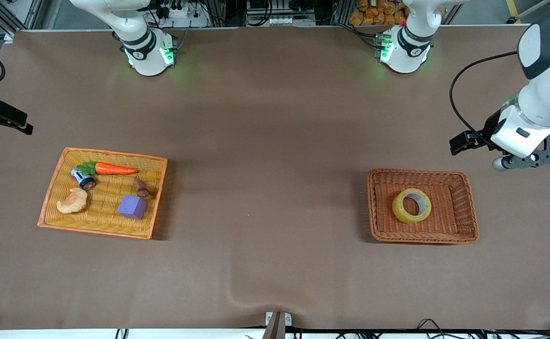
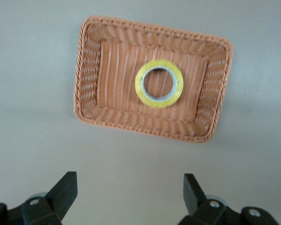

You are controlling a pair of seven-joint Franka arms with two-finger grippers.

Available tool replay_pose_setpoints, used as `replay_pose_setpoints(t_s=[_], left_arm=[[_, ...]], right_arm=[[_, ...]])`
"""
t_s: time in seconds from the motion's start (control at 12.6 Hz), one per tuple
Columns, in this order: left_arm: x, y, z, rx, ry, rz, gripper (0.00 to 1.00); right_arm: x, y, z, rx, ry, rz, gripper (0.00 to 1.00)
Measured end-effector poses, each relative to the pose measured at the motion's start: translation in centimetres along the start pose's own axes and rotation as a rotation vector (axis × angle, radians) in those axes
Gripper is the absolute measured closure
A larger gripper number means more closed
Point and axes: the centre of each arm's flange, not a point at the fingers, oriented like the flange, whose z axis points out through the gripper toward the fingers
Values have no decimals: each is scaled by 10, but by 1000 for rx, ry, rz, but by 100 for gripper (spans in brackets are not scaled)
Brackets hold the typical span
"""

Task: Transfer tape with both arms

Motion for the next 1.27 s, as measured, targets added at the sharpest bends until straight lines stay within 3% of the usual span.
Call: replay_pose_setpoints(t_s=[0.16, 0.55, 0.79, 1.11, 1.27], left_arm=[[-16, 4, 13, -35, -12, -8, 0], [-78, -6, 40, -32, 114, -24, 0], [-90, -12, 12, -33, 174, 25, 0], [-101, -12, -66, -15, 101, 185, 0], [-98, -10, -91, -18, 103, 210, 0]], right_arm=[[0, 1, 0, 1, 0, 2, 0], [0, 3, 0, 3, 0, 6, 0], [0, 4, 0, 3, 0, 7, 0], [0, 6, 0, 3, -1, 11, 0], [0, 6, 0, 3, -1, 11, 0]])
